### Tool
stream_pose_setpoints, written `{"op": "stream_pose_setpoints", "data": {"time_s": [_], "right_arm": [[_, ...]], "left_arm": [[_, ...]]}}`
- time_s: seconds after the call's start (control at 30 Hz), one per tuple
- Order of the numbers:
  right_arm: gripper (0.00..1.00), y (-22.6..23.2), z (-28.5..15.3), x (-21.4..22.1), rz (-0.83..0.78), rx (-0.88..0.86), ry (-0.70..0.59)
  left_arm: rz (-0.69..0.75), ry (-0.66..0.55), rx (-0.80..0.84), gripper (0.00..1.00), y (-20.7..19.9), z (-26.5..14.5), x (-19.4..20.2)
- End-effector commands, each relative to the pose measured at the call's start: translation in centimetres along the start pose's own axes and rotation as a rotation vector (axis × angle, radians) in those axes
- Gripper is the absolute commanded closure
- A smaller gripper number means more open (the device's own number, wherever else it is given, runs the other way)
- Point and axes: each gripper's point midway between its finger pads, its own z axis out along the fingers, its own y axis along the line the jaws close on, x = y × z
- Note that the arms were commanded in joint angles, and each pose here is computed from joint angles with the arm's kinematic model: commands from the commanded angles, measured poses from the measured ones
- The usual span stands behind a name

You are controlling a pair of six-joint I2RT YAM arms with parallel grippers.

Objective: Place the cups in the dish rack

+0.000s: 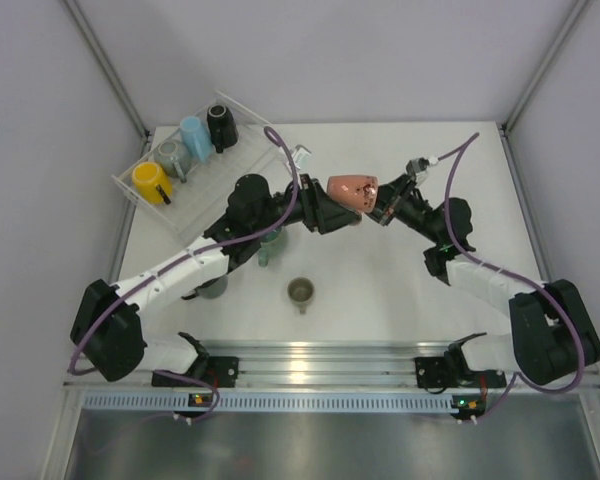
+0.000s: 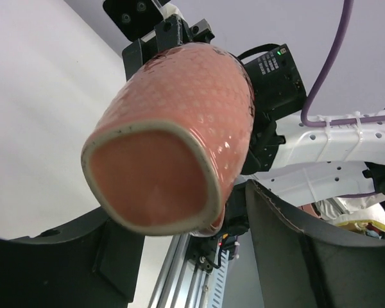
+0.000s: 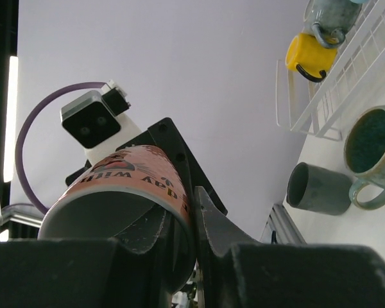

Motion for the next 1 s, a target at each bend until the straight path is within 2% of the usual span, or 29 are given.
{"op": "stream_pose_setpoints", "data": {"time_s": [0.0,0.07,0.13,0.17,0.23,0.27,0.3,0.4,0.43,0.5,0.53,0.6,0.63,0.7,0.83,0.97], "right_arm": [[1.00,4.4,1.3,0.0,-0.121,-0.152,-0.008],[1.00,4.1,1.7,0.2,-0.120,-0.146,0.003],[1.00,3.9,1.9,0.4,-0.125,-0.146,0.010],[1.00,3.5,2.0,0.5,-0.122,-0.141,0.014],[1.00,3.2,2.1,0.6,-0.125,-0.140,0.019],[1.00,3.0,2.1,0.7,-0.125,-0.136,0.025],[1.00,2.9,2.1,0.8,-0.128,-0.136,0.032],[0.93,2.2,2.0,1.1,-0.122,-0.125,0.042],[0.86,2.0,1.8,1.1,-0.122,-0.123,0.042],[0.78,1.7,1.5,1.2,-0.125,-0.121,0.045],[0.68,1.6,1.3,0.9,-0.126,-0.118,0.039],[0.57,1.2,0.8,0.9,-0.128,-0.110,0.041],[0.44,1.3,0.4,0.4,-0.135,-0.108,0.027],[0.36,0.4,-0.4,0.0,-0.127,-0.075,0.018],[0.15,-0.3,-2.7,-2.7,-0.157,-0.011,-0.055],[0.07,-1.6,-4.7,-4.9,-0.231,0.101,-0.116]], "left_arm": [[0.082,-0.072,0.109,0.35,-3.1,0.8,-3.0],[0.072,-0.072,0.119,0.39,-3.2,1.0,-3.2],[0.071,-0.081,0.139,0.50,-3.6,1.1,-3.4],[0.063,-0.083,0.142,0.64,-3.7,1.1,-3.5],[0.060,-0.091,0.140,0.81,-3.8,1.1,-3.8],[0.061,-0.096,0.141,0.96,-3.9,1.1,-3.9],[0.061,-0.101,0.139,1.00,-4.0,1.1,-4.1],[0.067,-0.121,0.128,1.00,-4.0,0.8,-4.4],[0.075,-0.130,0.121,1.00,-3.9,0.7,-4.5],[0.105,-0.135,0.091,1.00,-3.3,0.6,-4.5],[0.117,-0.137,0.075,1.00,-3.3,0.3,-4.5],[0.158,-0.130,0.009,1.00,-2.0,0.1,-4.3],[0.176,-0.137,-0.009,1.00,-2.0,-0.3,-4.5],[0.216,-0.135,-0.100,1.00,-0.4,-0.8,-4.6],[0.302,-0.136,-0.219,1.00,1.0,-2.1,-5.8],[0.427,-0.108,-0.371,1.00,3.8,-3.4,-8.0]]}}
